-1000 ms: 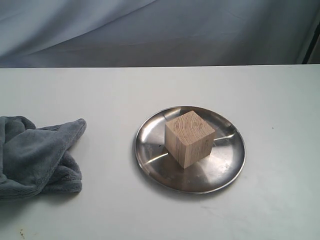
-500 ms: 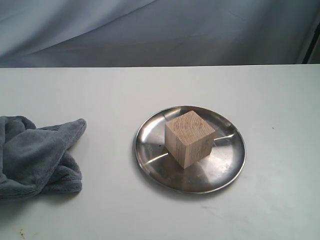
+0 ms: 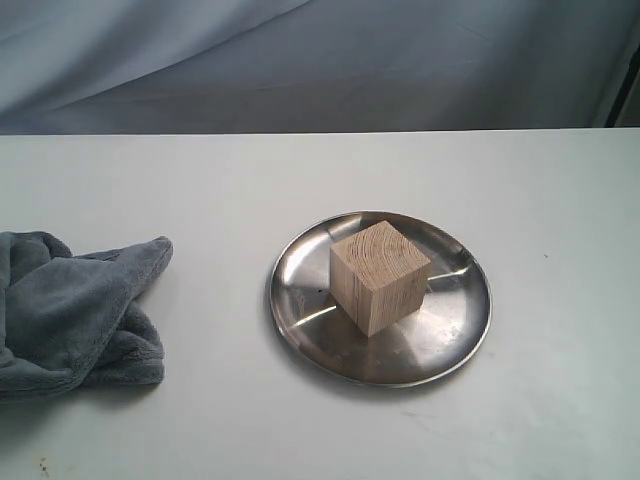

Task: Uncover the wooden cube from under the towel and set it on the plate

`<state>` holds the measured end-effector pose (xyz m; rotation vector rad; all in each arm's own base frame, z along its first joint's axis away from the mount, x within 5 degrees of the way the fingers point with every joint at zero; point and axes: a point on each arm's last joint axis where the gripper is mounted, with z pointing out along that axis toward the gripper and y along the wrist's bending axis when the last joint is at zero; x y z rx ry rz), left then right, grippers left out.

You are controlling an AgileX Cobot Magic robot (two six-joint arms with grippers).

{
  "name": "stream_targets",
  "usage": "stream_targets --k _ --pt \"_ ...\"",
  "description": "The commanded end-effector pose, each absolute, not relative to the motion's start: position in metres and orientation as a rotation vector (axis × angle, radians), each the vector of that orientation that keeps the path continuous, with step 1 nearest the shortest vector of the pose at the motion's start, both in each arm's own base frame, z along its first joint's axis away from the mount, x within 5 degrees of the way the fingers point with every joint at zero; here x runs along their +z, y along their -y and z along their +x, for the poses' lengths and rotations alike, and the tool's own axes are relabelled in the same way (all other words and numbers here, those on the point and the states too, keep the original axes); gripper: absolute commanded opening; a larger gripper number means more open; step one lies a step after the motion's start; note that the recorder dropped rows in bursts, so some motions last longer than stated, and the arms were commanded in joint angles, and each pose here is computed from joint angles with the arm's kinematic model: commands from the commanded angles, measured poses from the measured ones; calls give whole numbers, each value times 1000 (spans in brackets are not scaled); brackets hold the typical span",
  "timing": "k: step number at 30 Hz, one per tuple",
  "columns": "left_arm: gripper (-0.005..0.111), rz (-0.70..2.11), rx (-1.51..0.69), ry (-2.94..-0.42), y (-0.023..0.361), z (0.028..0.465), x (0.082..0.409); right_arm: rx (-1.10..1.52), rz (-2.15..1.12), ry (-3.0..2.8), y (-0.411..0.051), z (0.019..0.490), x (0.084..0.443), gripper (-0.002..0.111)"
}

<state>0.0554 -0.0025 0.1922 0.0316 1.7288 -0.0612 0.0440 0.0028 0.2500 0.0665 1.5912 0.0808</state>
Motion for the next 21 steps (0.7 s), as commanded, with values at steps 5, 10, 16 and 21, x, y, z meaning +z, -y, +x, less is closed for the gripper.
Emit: stream_targets --k 5,10,16,21 --pt "0 23 -67 -1719 3 55 192 59 101 -1532 1 55 217 0" --pt "0 21 -69 -1719 3 55 192 8 68 -1521 2 56 210 0" --pt "0 21 -69 -1719 3 55 192 -8 49 -1562 2 56 206 0" --pt "0 23 -67 -1719 3 55 192 8 54 -1661 1 56 197 0"
